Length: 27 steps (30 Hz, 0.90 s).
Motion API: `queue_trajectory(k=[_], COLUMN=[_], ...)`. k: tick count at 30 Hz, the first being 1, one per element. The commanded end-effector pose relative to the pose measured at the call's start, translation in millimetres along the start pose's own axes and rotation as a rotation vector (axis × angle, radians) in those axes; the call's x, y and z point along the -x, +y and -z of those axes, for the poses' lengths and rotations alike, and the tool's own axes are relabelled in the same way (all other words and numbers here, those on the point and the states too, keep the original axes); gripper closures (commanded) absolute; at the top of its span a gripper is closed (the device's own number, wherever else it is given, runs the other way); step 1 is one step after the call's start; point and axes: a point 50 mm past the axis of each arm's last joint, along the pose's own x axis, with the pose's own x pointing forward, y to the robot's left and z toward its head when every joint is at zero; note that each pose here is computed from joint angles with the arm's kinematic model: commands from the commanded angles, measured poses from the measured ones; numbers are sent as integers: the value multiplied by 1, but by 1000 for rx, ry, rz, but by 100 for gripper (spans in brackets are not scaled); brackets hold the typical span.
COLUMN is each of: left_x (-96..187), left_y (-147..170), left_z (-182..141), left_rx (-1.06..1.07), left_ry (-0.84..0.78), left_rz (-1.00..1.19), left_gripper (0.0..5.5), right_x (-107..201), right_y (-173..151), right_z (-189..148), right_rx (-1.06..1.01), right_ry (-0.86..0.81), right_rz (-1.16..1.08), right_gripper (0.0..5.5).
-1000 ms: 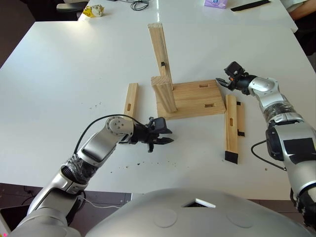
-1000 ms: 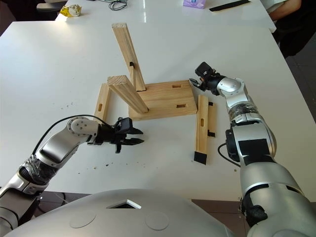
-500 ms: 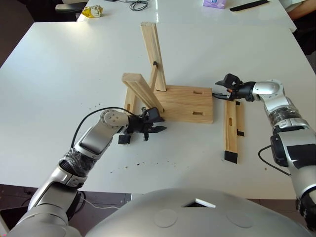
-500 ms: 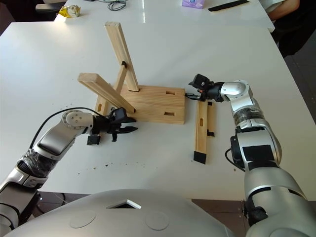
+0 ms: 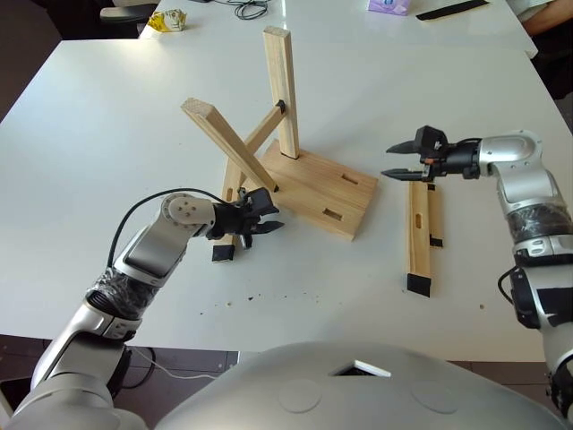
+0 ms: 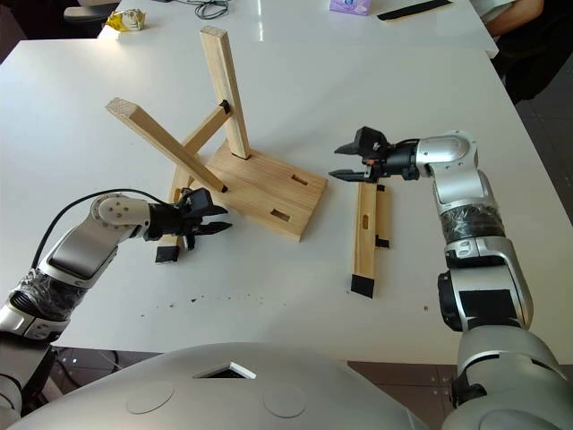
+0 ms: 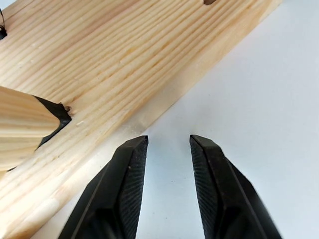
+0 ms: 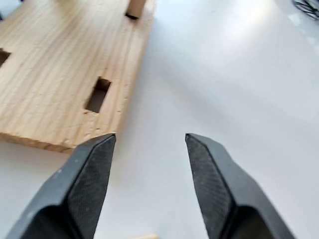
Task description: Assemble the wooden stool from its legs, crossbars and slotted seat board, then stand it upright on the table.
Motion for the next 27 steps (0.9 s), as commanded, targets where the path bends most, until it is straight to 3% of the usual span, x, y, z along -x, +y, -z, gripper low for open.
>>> queue_trajectory(k=[1, 8, 14, 27], left_x=[1, -3, -8, -19], left_y=[-1, 5, 15, 21], left_z=[13, 12, 9, 7], left_rx=[17, 3, -5, 30], left_ry=[77, 101, 126, 81], left_rz=[-7, -43, -94, -162], left_gripper=[393, 393, 393, 393], right_x=[-10, -56, -58, -46], right_y=[-12, 13, 37, 103], right_z=[-7, 12, 36, -9], right_rx=[7, -15, -45, -51], right_ry=[-31, -27, -16, -235], right_rz=[110, 124, 78, -124], right_gripper=[291, 291, 291, 291])
